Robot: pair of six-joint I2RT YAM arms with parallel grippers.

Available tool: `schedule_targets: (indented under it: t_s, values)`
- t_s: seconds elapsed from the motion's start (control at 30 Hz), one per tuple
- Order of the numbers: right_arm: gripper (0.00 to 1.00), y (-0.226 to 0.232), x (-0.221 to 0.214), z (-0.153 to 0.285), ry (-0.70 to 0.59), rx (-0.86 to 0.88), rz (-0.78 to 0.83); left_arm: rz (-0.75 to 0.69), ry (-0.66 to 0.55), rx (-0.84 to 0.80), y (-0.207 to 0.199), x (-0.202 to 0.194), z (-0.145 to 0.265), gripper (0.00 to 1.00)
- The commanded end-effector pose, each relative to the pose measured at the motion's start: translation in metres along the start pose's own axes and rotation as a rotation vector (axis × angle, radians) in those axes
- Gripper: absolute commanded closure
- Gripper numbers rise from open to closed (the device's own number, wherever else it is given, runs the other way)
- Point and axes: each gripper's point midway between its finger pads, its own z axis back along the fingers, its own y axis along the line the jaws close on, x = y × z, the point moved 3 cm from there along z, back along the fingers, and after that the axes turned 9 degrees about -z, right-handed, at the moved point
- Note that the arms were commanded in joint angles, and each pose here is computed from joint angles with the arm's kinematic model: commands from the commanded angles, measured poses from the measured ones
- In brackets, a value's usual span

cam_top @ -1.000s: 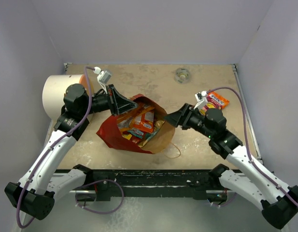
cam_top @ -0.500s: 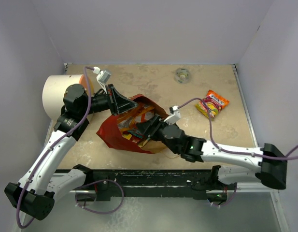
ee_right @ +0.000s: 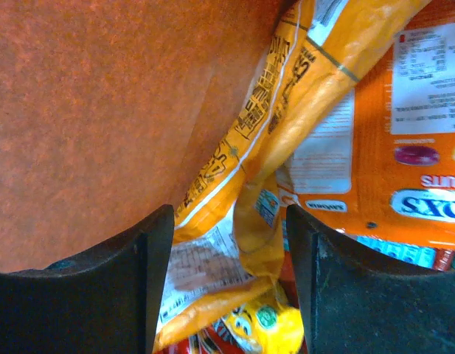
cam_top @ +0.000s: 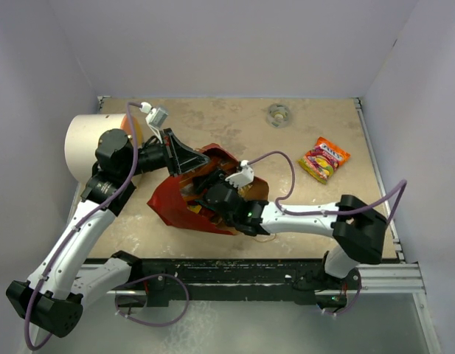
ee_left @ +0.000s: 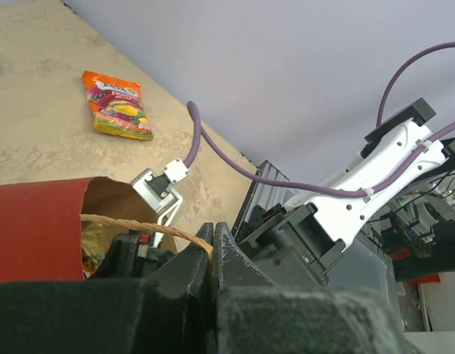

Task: Take the snacks out of the paper bag
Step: Take out the snack from the paper bag.

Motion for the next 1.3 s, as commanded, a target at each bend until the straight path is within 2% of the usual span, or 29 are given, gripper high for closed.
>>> schedule_targets:
  t_s: [0.0, 0.2, 0.4, 0.57, 0.67, 0.7, 0.93, 1.0, 1.27]
  values:
    - [0.37, 0.036, 0.004, -0.014, -0.092, 0.047, -0.113, -0.053, -0.048, -0.046, -0.018, 0.015, 0.005, 1.00]
    - [0.43, 0.028, -0.002, -0.031, -0.151, 0.000, -0.078, -0.047, -0.045, -0.048, -0.019, 0.013, 0.006, 1.00]
    - [0.54, 0.014, -0.002, -0.038, -0.196, -0.082, -0.064, -0.048, -0.046, -0.045, -0.020, 0.011, 0.009, 1.00]
    - [0.76, 0.020, 0.008, -0.029, -0.197, -0.077, -0.053, -0.051, -0.048, -0.013, -0.017, 0.009, 0.011, 1.00]
    - [0.95, 0.029, 0.018, -0.021, -0.197, -0.054, -0.047, -0.044, -0.060, 0.027, -0.012, 0.008, 0.012, 1.00]
    - [0.99, 0.031, 0.020, -0.018, -0.194, -0.048, -0.045, -0.043, -0.066, 0.036, -0.011, 0.008, 0.013, 1.00]
    - [1.00, 0.047, 0.035, 0.009, -0.114, 0.003, -0.043, -0.046, -0.089, 0.087, -0.006, 0.011, 0.014, 1.00]
    - [1.00, 0.048, 0.034, 0.020, -0.052, 0.025, -0.052, -0.049, -0.095, 0.107, -0.004, 0.011, 0.015, 1.00]
    - [1.00, 0.059, 0.056, 0.067, 0.081, 0.136, 0.030, -0.040, -0.092, 0.208, 0.013, 0.011, 0.015, 1.00]
